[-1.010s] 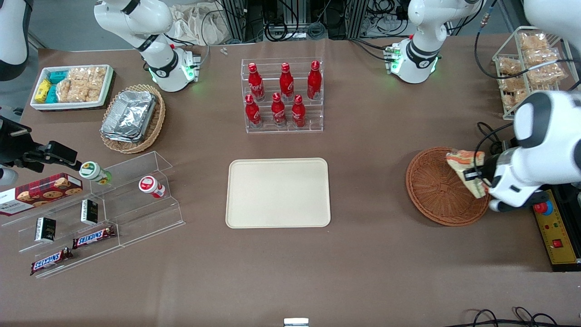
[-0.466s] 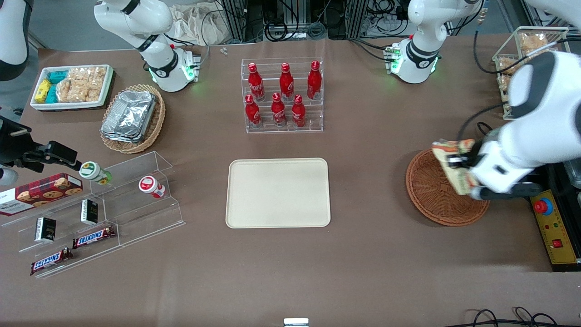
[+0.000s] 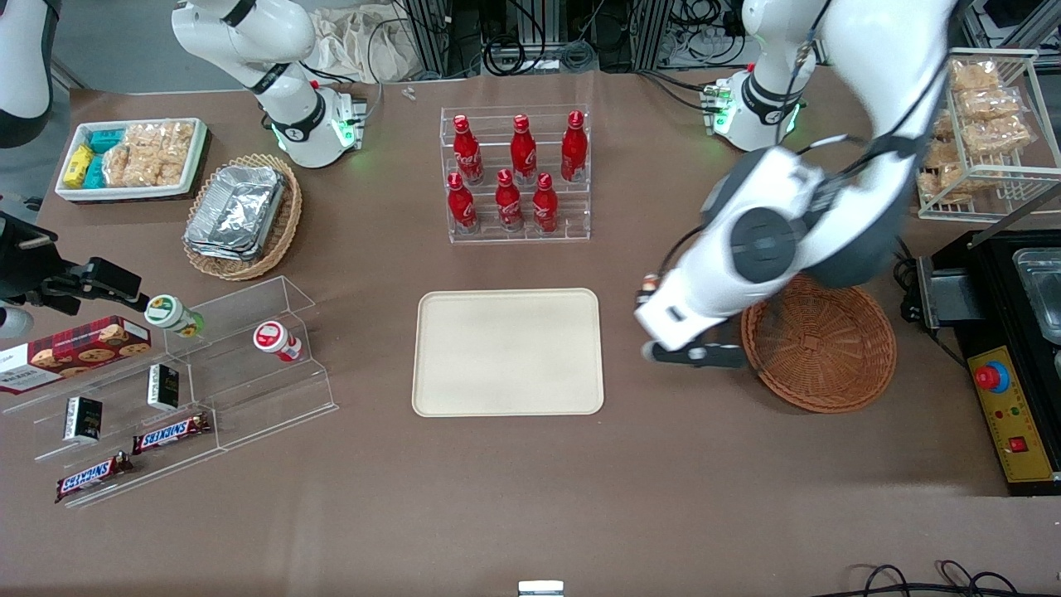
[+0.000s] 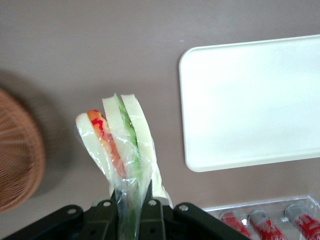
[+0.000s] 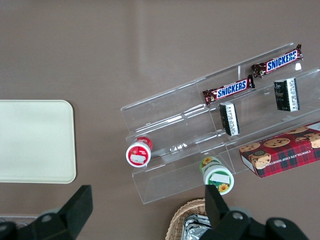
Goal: Place sandwich from basket to tray
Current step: 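Carry the sandwich over the cream tray with the left gripper, then lower the sandwich onto the tray and open the left gripper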
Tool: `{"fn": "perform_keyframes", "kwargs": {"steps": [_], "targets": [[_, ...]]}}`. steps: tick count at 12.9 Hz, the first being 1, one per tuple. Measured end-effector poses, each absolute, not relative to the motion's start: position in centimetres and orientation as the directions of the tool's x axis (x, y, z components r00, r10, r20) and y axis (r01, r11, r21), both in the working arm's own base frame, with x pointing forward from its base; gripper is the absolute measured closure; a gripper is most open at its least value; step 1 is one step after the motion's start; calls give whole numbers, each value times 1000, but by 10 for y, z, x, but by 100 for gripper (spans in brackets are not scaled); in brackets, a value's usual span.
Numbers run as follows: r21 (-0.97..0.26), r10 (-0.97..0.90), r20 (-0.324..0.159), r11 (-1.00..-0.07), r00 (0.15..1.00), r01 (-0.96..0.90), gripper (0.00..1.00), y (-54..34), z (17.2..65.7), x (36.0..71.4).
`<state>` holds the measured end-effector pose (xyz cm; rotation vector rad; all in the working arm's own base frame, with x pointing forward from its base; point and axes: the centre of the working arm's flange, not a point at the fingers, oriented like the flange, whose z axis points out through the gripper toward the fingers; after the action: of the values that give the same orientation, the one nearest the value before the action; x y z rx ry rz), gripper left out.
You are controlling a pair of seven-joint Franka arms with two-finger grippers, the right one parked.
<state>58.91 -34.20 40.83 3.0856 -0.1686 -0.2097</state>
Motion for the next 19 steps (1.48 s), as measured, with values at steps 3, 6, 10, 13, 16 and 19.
{"fn": "perform_keyframes", "kwargs": {"steps": [3, 6, 10, 13, 16, 19], "targets": [[70, -164, -118, -985, 979, -156, 84, -393, 345, 579], [103, -196, -98, -977, 976, -185, 84, -417, 303, 576], [98, -212, -82, -974, 974, -204, 84, -421, 251, 579], [113, -230, -83, -969, 970, -220, 85, -434, 228, 571], [106, -193, -88, -977, 977, -183, 72, -448, 227, 560], [97, -180, -82, -980, 980, -172, 40, -447, 233, 560]]}}
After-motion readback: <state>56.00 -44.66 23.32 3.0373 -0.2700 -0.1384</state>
